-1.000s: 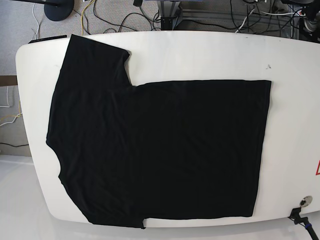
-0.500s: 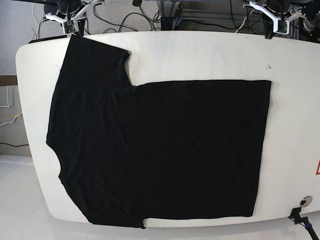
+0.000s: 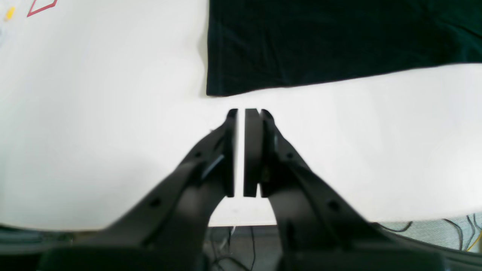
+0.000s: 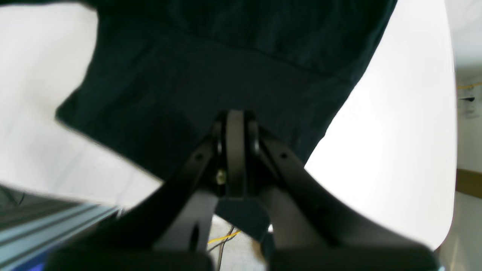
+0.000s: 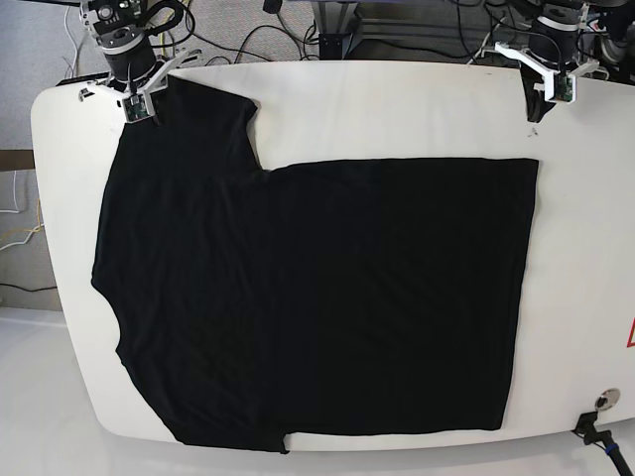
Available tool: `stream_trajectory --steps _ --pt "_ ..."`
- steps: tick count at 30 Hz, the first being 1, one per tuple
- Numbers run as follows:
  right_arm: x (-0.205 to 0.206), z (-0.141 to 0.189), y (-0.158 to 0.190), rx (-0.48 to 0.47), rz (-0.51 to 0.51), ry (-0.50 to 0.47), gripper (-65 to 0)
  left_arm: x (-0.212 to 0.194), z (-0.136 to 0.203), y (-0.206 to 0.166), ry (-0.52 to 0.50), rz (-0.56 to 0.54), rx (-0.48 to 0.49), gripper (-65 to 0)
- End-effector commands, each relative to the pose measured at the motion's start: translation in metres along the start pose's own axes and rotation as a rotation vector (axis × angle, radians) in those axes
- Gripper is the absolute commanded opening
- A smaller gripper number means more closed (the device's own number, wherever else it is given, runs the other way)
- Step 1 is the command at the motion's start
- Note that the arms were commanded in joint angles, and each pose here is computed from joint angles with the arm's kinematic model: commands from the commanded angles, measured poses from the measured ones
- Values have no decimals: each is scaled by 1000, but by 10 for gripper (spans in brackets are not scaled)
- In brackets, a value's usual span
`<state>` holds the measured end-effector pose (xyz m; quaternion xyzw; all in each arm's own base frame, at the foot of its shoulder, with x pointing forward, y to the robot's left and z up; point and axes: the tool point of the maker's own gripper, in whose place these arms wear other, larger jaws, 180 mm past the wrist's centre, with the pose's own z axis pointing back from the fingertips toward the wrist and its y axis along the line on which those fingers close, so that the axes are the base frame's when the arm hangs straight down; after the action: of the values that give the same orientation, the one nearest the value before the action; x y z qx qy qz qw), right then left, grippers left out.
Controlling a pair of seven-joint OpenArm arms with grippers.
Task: Fold the T-shirt properly
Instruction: 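Lower both grippers toward the shirt's shoulder edge corners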
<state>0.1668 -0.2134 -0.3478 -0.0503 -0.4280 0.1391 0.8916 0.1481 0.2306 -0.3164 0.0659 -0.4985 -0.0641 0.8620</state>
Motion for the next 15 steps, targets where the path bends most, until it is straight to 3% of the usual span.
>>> stream_trajectory --steps 1,7,9,12,15 --pt "17 2 -8 -22 9 -50 -650 13 1 1 -45 -11 0 -640" --pt "15 2 -9 -23 12 -35 -650 18 -2 2 -62 -14 2 -628" --pt "14 1 -8 -22 14 -26 -637 20 -3 2 -68 -14 -2 -589" --pt "12 1 -9 -24 13 -10 -562 21 -7 4 -67 -17 -3 -499" --pt "12 2 -16 -49 14 -6 -469 28 -12 6 -91 -16 -1 -481"
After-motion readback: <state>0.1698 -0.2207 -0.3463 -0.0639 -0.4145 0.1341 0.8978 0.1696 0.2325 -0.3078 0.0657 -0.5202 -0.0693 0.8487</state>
